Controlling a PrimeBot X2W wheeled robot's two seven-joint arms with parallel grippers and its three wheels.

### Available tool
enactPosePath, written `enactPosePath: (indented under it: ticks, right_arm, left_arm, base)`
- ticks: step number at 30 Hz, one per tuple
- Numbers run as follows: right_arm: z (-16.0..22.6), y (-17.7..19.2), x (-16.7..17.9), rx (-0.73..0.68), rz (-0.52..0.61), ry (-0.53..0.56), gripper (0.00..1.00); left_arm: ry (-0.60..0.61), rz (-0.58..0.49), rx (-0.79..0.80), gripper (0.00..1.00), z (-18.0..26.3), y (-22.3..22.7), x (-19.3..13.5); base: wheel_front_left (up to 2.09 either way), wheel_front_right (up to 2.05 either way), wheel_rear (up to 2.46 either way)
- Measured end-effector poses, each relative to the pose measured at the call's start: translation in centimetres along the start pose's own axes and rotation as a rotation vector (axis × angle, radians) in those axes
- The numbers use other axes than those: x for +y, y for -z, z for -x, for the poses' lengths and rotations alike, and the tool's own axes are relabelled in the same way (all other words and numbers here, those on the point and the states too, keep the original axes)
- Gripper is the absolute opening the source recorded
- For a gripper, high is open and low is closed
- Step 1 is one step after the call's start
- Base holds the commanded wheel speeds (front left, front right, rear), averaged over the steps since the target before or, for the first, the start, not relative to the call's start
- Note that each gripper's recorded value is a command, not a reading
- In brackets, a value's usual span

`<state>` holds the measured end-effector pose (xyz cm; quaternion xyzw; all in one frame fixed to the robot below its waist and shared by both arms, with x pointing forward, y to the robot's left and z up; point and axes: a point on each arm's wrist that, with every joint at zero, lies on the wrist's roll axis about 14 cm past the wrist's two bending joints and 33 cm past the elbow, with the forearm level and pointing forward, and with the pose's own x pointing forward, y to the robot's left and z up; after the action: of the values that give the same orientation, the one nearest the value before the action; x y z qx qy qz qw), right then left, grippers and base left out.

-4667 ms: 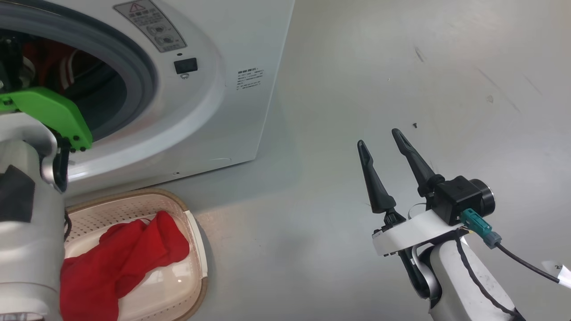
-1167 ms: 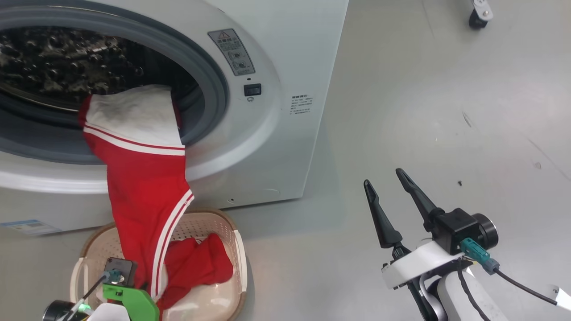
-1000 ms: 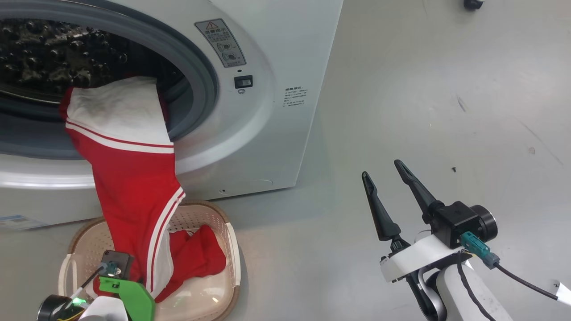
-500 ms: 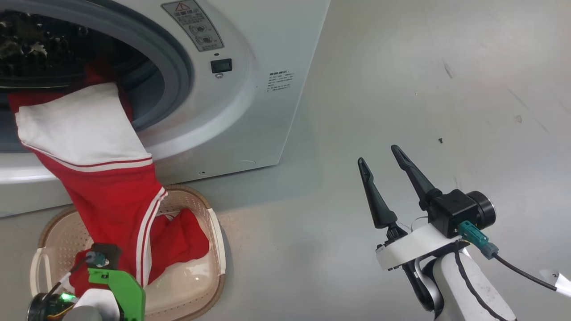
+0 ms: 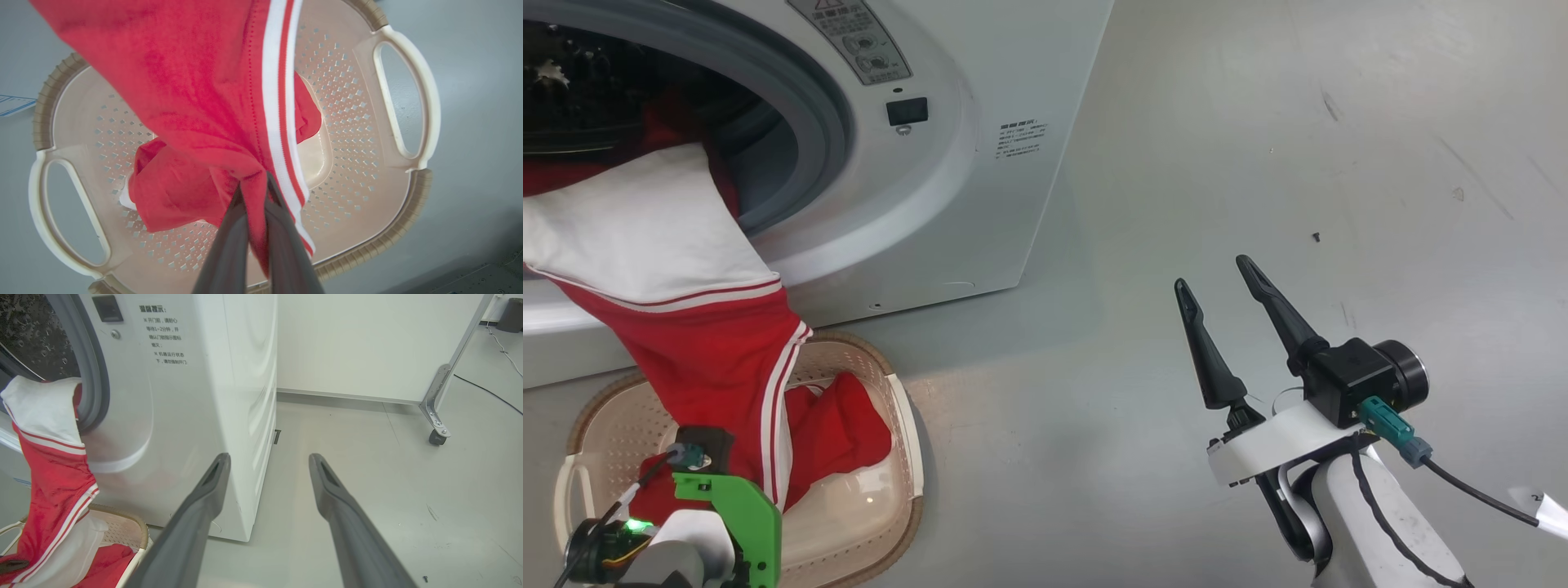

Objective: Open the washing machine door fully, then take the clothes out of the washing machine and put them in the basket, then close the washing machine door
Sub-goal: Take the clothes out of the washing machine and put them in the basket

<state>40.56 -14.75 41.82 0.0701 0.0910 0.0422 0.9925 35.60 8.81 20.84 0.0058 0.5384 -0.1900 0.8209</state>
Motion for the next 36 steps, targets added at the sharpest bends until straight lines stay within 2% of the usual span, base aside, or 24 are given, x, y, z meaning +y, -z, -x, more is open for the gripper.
enactPosePath:
  ticks: [1,2,3,4,5,17,36]
  right_arm:
    - [-0.1,0.0,0.0,-0.001,0.001,0.000,1.00]
    - [-0.1,-0.1,0.0,-0.002,0.001,-0.001,1.00]
    - [-0.2,-0.1,0.0,-0.004,0.002,-0.001,1.00]
    - [-0.2,-0.2,0.0,-0.005,0.002,-0.002,1.00]
    - [-0.2,-0.1,0.0,-0.005,0.002,-0.001,1.00]
    - [-0.4,-0.5,0.4,-0.016,0.004,-0.009,1.00]
    - [0.2,-2.7,2.4,-0.077,0.000,-0.065,1.00]
  left_arm:
    - [-0.001,0.000,0.002,0.06,0.0,0.1,0.0]
    - [-0.002,0.000,0.005,0.41,-0.1,0.1,0.1]
    - [-0.005,-0.001,0.003,0.67,-0.1,0.1,0.1]
    - [-0.006,-0.001,0.000,0.89,-0.1,0.0,0.1]
    - [-0.006,-0.001,0.000,1.00,-0.2,0.0,0.2]
    - [-0.040,0.015,-0.037,1.00,0.4,-0.2,0.8]
    - [-0.091,0.024,-0.470,1.00,5.8,-9.0,1.5]
  base:
    - [0.00,0.00,0.00]
    - [0.00,0.00,0.00]
    - [0.00,0.00,0.00]
    - [0.00,0.00,0.00]
    - [0.00,0.00,0.00]
    - [0.00,0.00,0.00]
    - [0.00,0.00,0.00]
